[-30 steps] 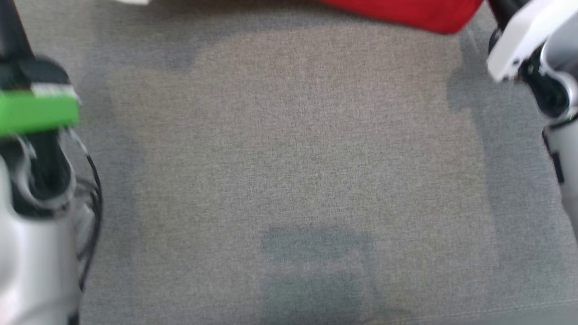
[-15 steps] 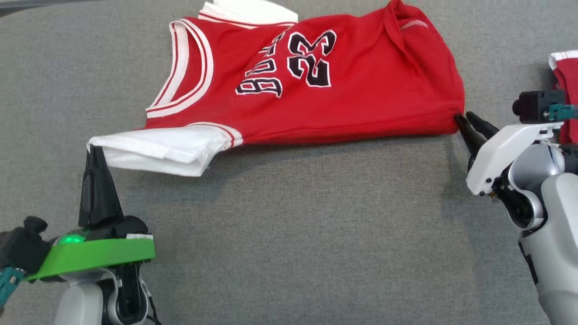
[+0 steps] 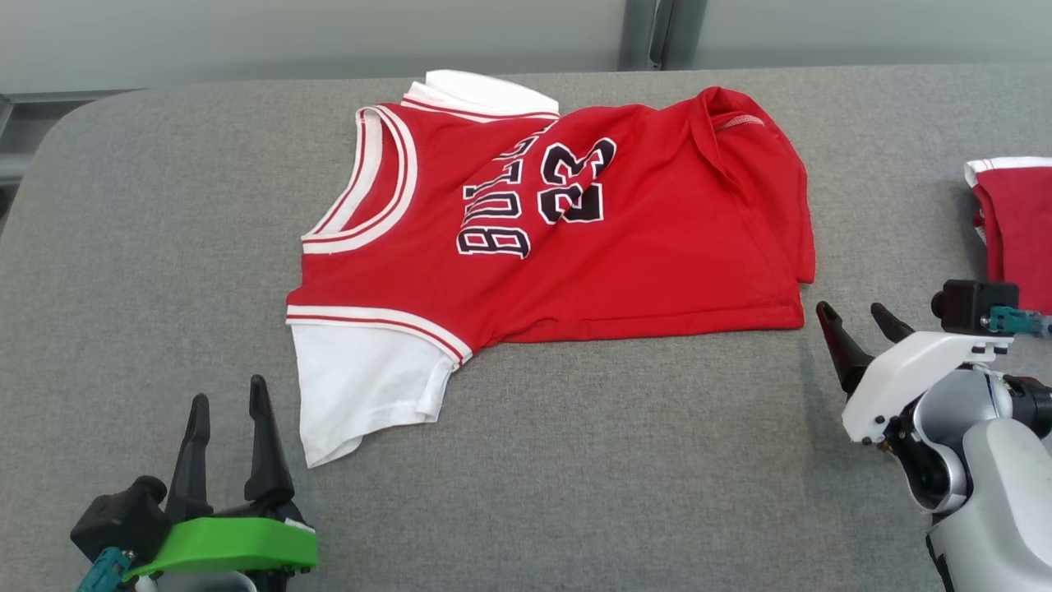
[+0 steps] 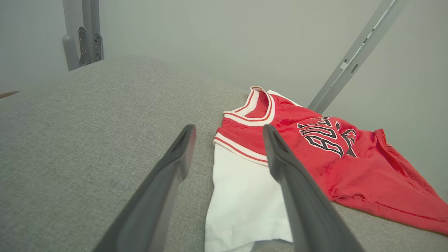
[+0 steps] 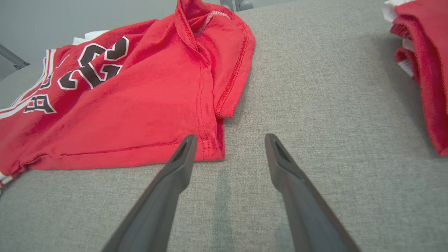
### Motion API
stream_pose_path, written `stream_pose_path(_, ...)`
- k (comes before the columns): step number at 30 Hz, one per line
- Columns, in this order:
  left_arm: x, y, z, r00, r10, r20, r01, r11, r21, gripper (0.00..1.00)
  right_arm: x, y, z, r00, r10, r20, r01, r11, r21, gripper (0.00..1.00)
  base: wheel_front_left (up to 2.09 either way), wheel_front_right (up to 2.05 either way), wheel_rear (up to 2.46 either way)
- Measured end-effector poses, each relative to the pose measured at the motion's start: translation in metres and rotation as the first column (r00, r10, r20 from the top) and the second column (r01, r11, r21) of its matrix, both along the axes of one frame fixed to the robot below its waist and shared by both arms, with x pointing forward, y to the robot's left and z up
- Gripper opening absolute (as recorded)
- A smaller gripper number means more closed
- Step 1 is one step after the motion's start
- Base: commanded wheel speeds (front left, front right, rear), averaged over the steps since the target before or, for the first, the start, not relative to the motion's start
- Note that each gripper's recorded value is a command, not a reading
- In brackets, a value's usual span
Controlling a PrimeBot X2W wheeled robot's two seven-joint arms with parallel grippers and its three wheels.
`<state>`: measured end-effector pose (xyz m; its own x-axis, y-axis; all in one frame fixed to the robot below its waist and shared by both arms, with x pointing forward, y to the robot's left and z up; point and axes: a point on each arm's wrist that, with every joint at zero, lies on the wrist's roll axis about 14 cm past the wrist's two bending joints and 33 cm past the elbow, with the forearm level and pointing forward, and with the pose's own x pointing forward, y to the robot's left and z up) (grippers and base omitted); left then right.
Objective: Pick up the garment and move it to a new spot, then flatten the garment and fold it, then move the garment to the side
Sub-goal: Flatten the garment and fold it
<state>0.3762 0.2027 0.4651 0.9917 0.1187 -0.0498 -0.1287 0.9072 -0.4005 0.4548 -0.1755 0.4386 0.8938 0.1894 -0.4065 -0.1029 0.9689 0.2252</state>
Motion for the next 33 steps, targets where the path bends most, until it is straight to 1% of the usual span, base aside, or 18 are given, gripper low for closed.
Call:
stream_pose_path(4, -0.014, 0.012, -0.004, 0.999, 0.041, -0.021, -0.040, 0.999, 0.037, 1.00, -0.007, -0.004, 0.012, 0.996, -0.051, 0.076, 0.049, 0.999, 0.023, 1.00, 0.00, 0.00, 0.00)
stream_pose_path(7, -0.019, 0.020, 0.003, 0.998, 0.064, -0.007, -0.063, 0.994, 0.093, 1.00, -0.010, -0.013, 0.027, 0.980, -0.117, 0.162, 0.110, 0.993, 0.048, 1.00, 0.00, 0.00, 0.00)
stream_pose_path(10, -0.024, 0.029, 0.015, 0.996, 0.087, 0.023, -0.090, 0.986, 0.138, 1.00, -0.016, -0.023, 0.041, 0.951, -0.185, 0.247, 0.172, 0.982, 0.075, 1.00, 0.00, 0.00, 0.00)
stream_pose_path(13, -0.029, 0.030, 0.020, 0.996, 0.085, 0.036, -0.090, 0.978, 0.190, 1.00, -0.022, -0.028, 0.054, 0.920, -0.216, 0.327, 0.203, 0.976, 0.075, 1.00, 0.00, 0.00, 0.00)
stream_pose_path(14, -0.032, 0.025, 0.022, 0.998, 0.059, 0.032, -0.066, 0.962, 0.264, 1.00, -0.028, -0.031, 0.060, 0.901, -0.224, 0.373, 0.216, 0.974, 0.063, 1.00, 0.00, 0.00, 0.00)
stream_pose_path(18, -0.032, 0.017, 0.034, 0.998, 0.015, 0.053, -0.036, 0.912, 0.409, 1.00, -0.039, -0.029, 0.065, 0.873, -0.199, 0.446, 0.216, 0.976, 0.013, 1.00, 0.00, 0.00, 0.00)
stream_pose_path(19, -0.034, 0.016, 0.033, 0.999, 0.010, 0.050, -0.031, 0.904, 0.427, 1.00, -0.041, -0.028, 0.065, 0.868, -0.191, 0.458, 0.213, 0.977, 0.005, 1.00, 0.00, 0.00, 0.00)
stream_pose_path(21, -0.037, 0.014, 0.030, 0.999, 0.001, 0.037, -0.018, 0.895, 0.446, 1.00, -0.046, -0.023, 0.063, 0.867, -0.169, 0.469, 0.200, 0.980, -0.015, 1.00, 0.00, 0.00, 0.00)
stream_pose_path(26, -0.044, 0.019, 0.021, 1.000, -0.001, 0.003, -0.001, 0.880, 0.475, 1.00, -0.059, -0.009, 0.048, 0.889, -0.096, 0.449, 0.148, 0.985, -0.083, 1.00, 0.00, 0.00, 0.00)
stream_pose_path(27, -0.047, 0.020, 0.018, 1.000, -0.003, -0.010, 0.007, 0.876, 0.483, 1.00, -0.064, -0.008, 0.042, 0.897, -0.076, 0.436, 0.139, 0.984, -0.114, 1.00, 0.00, 0.00, 0.00)
stream_pose_path(30, -0.049, 0.019, 0.013, 1.000, -0.016, -0.025, 0.026, 0.877, 0.480, 1.00, -0.066, -0.005, 0.040, 0.901, -0.063, 0.430, 0.128, 0.984, -0.125, 1.00, 0.00, 0.00, 0.00)
stream_pose_path(33, -0.050, 0.010, 0.010, 0.997, -0.067, -0.037, 0.077, 0.875, 0.477, 1.00, -0.068, -0.003, 0.042, 0.899, -0.049, 0.436, 0.120, 0.983, -0.136, 1.00, 0.00, 0.00, 0.00)
